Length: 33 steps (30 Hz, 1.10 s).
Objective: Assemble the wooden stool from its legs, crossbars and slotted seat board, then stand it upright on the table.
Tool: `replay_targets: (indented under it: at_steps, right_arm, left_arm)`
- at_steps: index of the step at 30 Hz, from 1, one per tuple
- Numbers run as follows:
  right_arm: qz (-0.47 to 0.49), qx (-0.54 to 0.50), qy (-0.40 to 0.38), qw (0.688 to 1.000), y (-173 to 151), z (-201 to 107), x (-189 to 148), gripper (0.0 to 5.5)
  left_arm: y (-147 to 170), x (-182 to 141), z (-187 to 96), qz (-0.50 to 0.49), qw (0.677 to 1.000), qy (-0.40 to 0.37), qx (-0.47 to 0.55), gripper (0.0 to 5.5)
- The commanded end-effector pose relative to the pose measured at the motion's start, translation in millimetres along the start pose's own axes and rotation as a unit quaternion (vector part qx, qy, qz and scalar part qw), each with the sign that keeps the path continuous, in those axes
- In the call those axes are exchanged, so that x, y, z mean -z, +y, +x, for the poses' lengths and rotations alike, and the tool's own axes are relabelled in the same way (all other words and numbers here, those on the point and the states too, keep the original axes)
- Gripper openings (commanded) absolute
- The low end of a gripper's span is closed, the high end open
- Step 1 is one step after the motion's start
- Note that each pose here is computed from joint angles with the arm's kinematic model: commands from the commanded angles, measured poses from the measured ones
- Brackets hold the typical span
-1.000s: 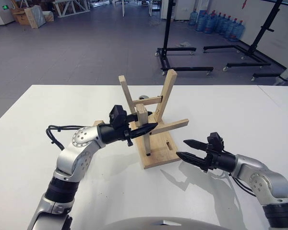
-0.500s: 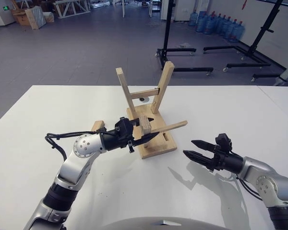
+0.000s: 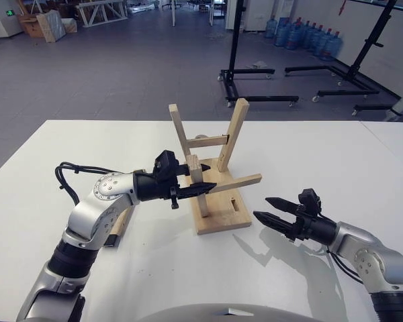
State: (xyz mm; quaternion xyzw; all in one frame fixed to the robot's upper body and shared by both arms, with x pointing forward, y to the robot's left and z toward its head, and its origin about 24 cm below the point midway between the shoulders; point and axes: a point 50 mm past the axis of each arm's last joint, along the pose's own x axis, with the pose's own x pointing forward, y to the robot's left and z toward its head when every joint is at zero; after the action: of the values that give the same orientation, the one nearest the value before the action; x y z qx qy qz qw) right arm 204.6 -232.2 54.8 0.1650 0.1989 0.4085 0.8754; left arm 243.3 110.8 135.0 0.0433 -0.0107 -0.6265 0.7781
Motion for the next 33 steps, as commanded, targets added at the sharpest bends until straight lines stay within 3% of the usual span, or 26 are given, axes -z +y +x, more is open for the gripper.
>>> replay_targets:
  at_steps: [1, 6, 18, 19, 27, 33]
  right_arm:
    - [-0.004, 0.001, 0.000, 1.000, 3, 1, 3, 5.40]
    - [0.001, 0.002, 0.001, 1.000, 3, 1, 6, 5.40]
    - [0.004, -0.001, -0.003, 1.000, 3, 4, 7, 5.40]
    - [0.004, -0.001, -0.003, 1.000, 4, 4, 7, 5.40]
    - [0.005, -0.002, -0.003, 1.000, 3, 5, 9, 5.40]
    - [0.003, 0.004, 0.001, 1.000, -1, 2, 10, 5.40]
  left_arm:
    - [-17, 36, -1, -0.011, 0.998, 0.065, 0.024, 2.04]
    - [-27, 56, 1, 0.037, 0.994, 0.097, 0.036, 2.04]
    - [-23, 56, 2, -0.005, 0.995, 0.095, 0.033, 2.04]
    - [-22, 56, 2, -0.005, 0.995, 0.094, 0.026, 2.41]
    - [-10, 50, 2, 0.028, 0.996, 0.088, -0.010, 3.58]
    - [-12, 55, -17, 0.076, 0.987, 0.142, 0.009, 4.50]
